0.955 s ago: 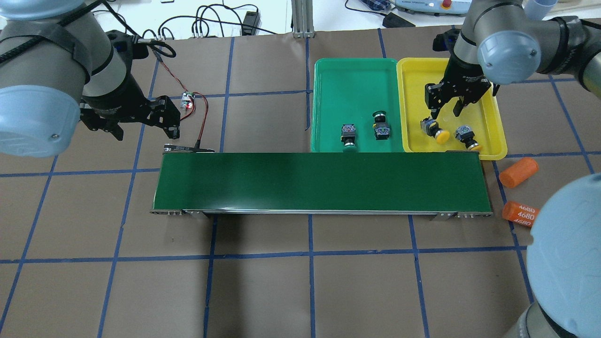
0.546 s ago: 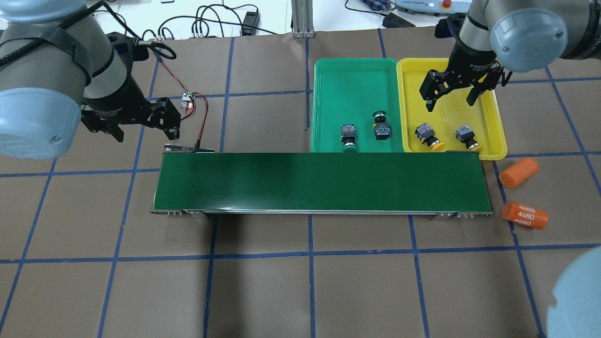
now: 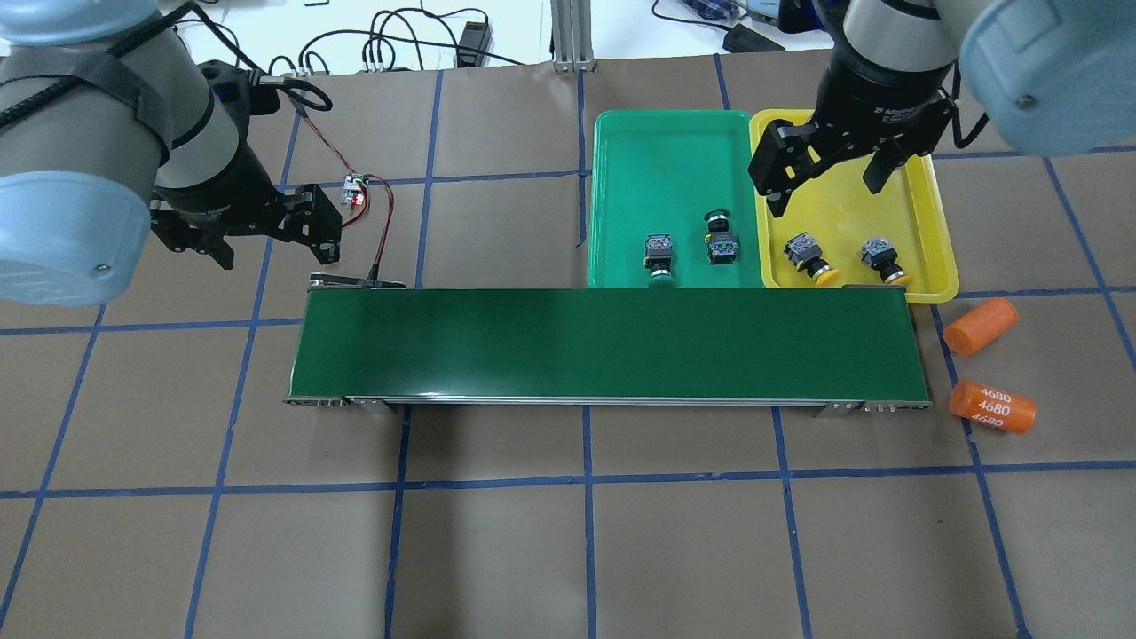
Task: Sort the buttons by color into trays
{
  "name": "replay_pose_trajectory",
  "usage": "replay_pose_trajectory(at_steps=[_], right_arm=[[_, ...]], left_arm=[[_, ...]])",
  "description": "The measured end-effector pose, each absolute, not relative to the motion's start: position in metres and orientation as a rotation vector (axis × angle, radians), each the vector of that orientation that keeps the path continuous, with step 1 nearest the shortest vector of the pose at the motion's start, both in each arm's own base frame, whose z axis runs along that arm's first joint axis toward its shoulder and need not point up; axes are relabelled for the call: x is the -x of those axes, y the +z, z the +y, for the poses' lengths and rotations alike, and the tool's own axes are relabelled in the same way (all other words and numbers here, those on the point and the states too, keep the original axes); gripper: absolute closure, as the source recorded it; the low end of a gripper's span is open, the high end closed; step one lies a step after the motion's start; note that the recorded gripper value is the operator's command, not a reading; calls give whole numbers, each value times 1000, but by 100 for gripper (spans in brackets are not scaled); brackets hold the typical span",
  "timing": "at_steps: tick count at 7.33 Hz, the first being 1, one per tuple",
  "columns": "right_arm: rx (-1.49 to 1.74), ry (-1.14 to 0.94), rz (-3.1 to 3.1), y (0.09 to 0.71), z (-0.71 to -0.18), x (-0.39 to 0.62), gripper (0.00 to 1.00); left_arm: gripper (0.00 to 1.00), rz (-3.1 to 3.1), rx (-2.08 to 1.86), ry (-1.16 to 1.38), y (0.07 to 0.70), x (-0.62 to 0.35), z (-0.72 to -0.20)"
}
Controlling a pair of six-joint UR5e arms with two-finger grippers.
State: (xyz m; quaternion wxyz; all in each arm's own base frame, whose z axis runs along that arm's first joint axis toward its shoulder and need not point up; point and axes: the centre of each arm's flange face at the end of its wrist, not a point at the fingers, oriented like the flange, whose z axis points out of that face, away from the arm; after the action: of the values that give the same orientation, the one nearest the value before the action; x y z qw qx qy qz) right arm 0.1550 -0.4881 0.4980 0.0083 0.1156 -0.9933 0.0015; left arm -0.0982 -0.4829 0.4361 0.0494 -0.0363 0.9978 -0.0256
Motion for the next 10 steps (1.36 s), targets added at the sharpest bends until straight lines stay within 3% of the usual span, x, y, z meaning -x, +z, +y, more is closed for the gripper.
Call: replay_pose_trajectory(at_steps=[10], right_arm=[[-365, 52, -3101, 515, -471, -157, 0]], left_arm=[[0, 3045, 121, -141, 433, 99, -491]])
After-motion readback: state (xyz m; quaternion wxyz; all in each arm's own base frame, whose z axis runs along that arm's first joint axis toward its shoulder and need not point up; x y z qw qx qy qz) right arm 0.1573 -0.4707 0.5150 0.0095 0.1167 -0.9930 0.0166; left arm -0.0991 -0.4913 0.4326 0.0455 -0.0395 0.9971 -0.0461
